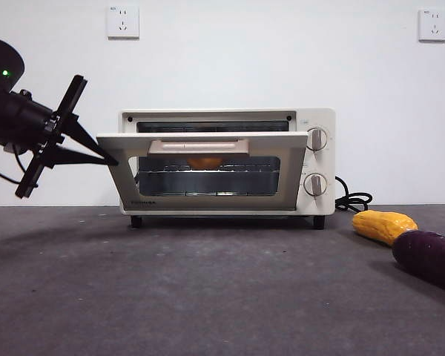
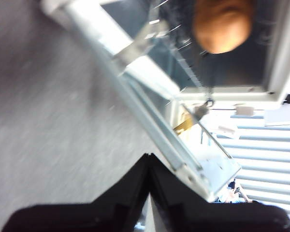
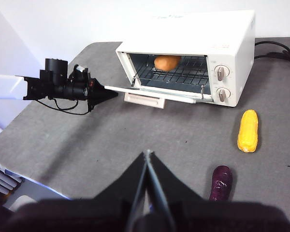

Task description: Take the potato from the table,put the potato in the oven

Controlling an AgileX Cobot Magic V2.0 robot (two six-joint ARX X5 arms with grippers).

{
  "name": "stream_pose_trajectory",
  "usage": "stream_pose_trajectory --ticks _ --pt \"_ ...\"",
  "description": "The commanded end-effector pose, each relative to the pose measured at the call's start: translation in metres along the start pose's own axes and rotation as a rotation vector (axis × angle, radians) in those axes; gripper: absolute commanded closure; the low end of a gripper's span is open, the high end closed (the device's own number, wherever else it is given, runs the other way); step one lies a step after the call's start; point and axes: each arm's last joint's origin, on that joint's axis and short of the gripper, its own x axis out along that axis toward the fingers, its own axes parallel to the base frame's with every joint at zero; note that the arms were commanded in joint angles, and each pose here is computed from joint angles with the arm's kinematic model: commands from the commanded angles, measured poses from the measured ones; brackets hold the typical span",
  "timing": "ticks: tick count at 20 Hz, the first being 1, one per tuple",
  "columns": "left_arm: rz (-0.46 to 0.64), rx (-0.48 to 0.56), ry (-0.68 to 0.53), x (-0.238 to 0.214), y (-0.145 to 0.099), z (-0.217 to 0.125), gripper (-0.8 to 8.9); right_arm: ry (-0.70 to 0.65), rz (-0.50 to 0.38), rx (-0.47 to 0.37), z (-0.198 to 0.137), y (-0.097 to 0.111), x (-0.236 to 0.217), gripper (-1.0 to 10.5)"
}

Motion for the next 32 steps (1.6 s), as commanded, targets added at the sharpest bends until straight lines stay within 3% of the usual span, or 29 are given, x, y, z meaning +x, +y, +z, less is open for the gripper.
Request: stream_pose_trajectory --ticks 1,25,32 --pt "-0.019 0.022 -0.003 0.002 -0.007 0.005 8.19 0.030 -0.014 0.000 -0.001 0.000 0.004 9.5" --pt "-0.029 0.150 -0.167 -0.004 -0.056 0.035 8.19 0.020 -0.042 -0.001 -0.001 0.000 0.004 9.5" --pt "-0.056 0.190 -0.156 -0.005 -0.069 0.038 8.19 0.020 -0.042 -0.001 -0.001 0.000 0.004 9.5"
